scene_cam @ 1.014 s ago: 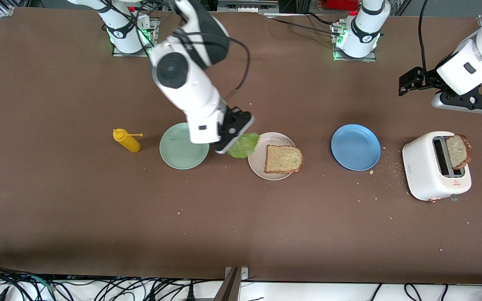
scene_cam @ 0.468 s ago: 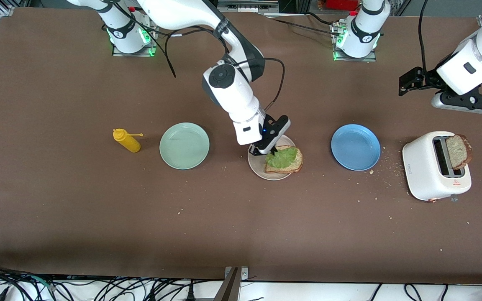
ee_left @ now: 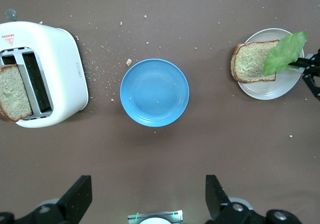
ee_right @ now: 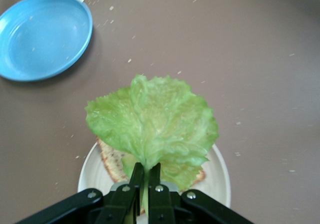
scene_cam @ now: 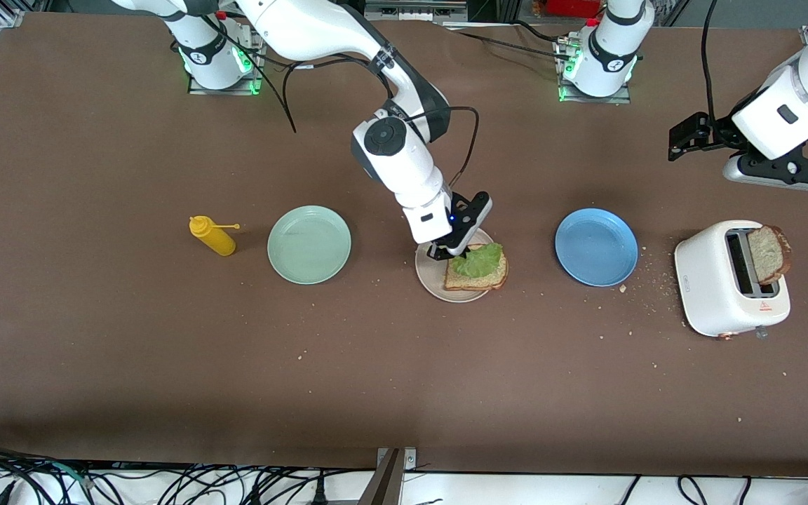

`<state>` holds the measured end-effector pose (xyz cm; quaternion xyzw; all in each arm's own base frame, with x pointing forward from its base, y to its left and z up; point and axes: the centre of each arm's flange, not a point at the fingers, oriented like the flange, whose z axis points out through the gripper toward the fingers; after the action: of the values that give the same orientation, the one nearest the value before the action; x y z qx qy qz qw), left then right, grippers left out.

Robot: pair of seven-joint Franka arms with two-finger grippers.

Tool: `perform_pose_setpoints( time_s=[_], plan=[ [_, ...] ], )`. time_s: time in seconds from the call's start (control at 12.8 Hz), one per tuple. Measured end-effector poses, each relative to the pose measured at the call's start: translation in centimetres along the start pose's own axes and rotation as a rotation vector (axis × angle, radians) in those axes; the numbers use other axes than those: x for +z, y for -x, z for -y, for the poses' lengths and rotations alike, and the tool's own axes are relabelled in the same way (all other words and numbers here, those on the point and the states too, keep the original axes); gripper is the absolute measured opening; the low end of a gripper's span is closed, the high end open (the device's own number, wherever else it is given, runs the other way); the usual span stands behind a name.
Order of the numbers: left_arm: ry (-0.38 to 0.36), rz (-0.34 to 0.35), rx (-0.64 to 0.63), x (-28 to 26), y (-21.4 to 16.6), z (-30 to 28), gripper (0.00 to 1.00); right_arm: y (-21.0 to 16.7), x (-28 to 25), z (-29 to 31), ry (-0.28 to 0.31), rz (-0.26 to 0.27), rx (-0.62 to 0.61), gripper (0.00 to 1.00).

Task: Make sandwich in beige plate with both arms
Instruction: 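Lower the lettuce onto the bread and open the right gripper, then withdraw the right gripper while the left gripper moves toward the toaster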

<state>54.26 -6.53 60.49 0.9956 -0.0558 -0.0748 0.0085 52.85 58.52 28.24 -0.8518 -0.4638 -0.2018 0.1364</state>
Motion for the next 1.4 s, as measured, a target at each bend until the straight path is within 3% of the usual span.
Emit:
perform_pose_setpoints(
  time_s=[0.23,0.7,1.25,1.33,1.4],
  plan=[
    [0.0,0.0,0.0,0.0,0.0,0.0,1.0,0.4,1.2,1.6,-0.028,0.011,-0.01,0.07],
    [0.0,0.001,-0.002,0.0,0.0,0.1,1.0,0.4,1.2,1.6,-0.029,0.012,-0.01,0.11],
    [0.0,0.001,-0.003,0.0,0.0,0.2,1.0,0.4,1.3,1.7,-0.031,0.012,-0.01,0.9],
    [0.001,0.001,-0.005,0.0,0.0,0.3,1.0,0.4,1.2,1.7,-0.03,0.011,-0.01,0.99],
    [0.001,0.001,-0.005,0.0,0.0,0.3,1.0,0.3,1.1,1.4,-0.028,0.007,-0.007,1.0]
  ],
)
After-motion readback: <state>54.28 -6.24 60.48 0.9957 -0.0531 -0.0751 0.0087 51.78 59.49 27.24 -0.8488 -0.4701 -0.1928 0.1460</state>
